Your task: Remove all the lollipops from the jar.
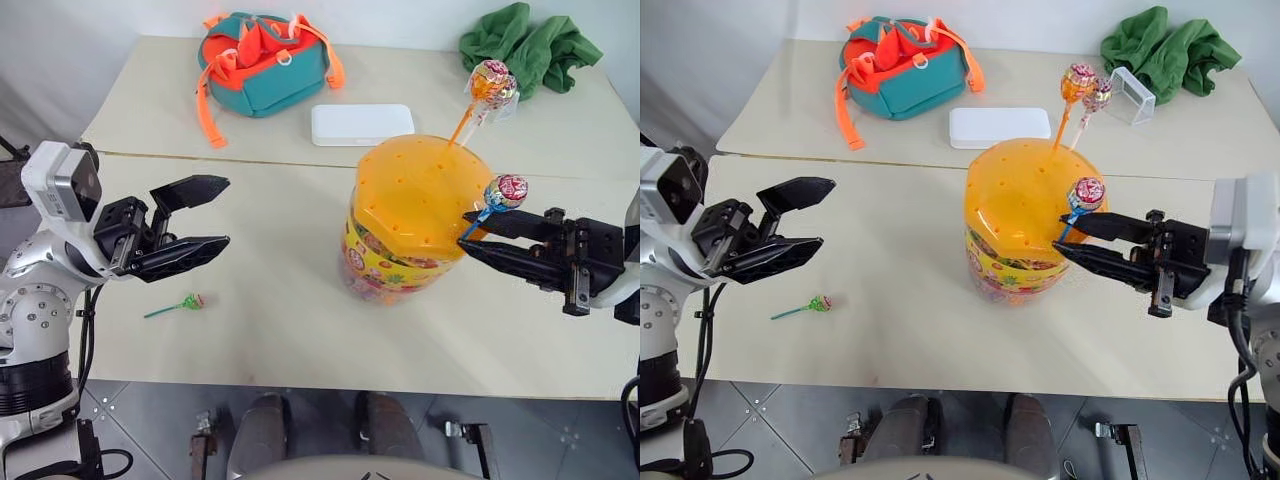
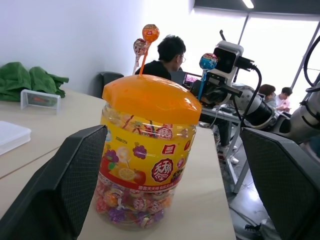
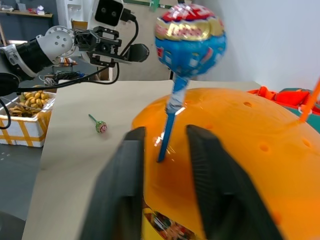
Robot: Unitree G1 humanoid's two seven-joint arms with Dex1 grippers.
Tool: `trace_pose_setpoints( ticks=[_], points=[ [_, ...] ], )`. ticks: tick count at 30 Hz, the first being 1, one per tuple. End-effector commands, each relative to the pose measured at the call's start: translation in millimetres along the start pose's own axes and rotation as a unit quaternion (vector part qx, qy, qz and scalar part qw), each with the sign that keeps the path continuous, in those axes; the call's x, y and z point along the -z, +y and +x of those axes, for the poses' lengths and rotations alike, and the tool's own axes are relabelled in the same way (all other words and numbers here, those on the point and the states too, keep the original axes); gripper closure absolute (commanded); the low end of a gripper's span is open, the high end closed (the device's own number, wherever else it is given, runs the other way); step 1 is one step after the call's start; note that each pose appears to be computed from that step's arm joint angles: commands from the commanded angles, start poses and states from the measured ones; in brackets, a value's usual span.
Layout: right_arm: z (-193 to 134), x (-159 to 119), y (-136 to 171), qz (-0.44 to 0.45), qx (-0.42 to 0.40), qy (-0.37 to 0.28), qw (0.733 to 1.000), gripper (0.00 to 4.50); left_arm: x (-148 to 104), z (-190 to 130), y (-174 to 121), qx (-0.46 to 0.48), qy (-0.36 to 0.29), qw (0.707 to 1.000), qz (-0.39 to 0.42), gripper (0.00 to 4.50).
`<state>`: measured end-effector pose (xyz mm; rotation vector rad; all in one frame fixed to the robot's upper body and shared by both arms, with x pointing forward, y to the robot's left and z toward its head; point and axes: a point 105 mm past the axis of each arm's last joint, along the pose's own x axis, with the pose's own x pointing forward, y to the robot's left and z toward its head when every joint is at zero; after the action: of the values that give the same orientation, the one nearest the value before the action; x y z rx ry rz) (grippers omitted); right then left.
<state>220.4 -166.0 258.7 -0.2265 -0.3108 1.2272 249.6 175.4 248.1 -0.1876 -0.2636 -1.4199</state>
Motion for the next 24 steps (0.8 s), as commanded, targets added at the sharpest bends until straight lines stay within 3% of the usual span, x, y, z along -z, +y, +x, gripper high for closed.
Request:
trace_pose_setpoints(
  ticks=[1,8,12,14,16,18,21,24],
  points=[
    [-2.0,-14.3,-1.5,-0.022,0.006,-0.032,0.999,4.47,-1.4,2.6,-3.5,0.028,-0.004,1.000,0.006,0.00],
    [-9.7,-40.3,-3.3,0.026,0.038,-0.103,0.994,4.47,4.8,9.7,-2.0,0.066,-0.002,0.998,-0.002,0.00],
    [-51.6,-39.3,-32.8,0.076,0.164,-0.080,0.980,4.47,6.6,20.2,-5.2,0.098,0.007,0.995,0.033,0.00],
    [-79.6,-29.4,-49.0,0.084,0.226,-0.032,0.970,4.47,11.1,24.4,-8.7,0.118,0.024,0.992,0.040,0.00],
    [-110.7,4.5,-64.7,0.089,0.295,0.097,0.946,4.47,18.0,27.2,-11.0,0.134,0.048,0.988,0.056,0.00],
    [-139.4,37.0,-70.7,0.088,0.338,0.222,0.910,4.47,22.1,28.7,-10.8,0.140,0.061,0.986,0.069,0.00],
    [-182.8,91.9,-67.0,0.096,0.367,0.402,0.834,4.47,23.5,29.1,-9.6,0.133,0.063,0.987,0.068,0.00],
    [-191.8,119.4,-53.0,0.106,0.327,0.447,0.826,4.47,24.4,27.9,-11.4,0.126,0.062,0.988,0.064,0.00]
  ],
)
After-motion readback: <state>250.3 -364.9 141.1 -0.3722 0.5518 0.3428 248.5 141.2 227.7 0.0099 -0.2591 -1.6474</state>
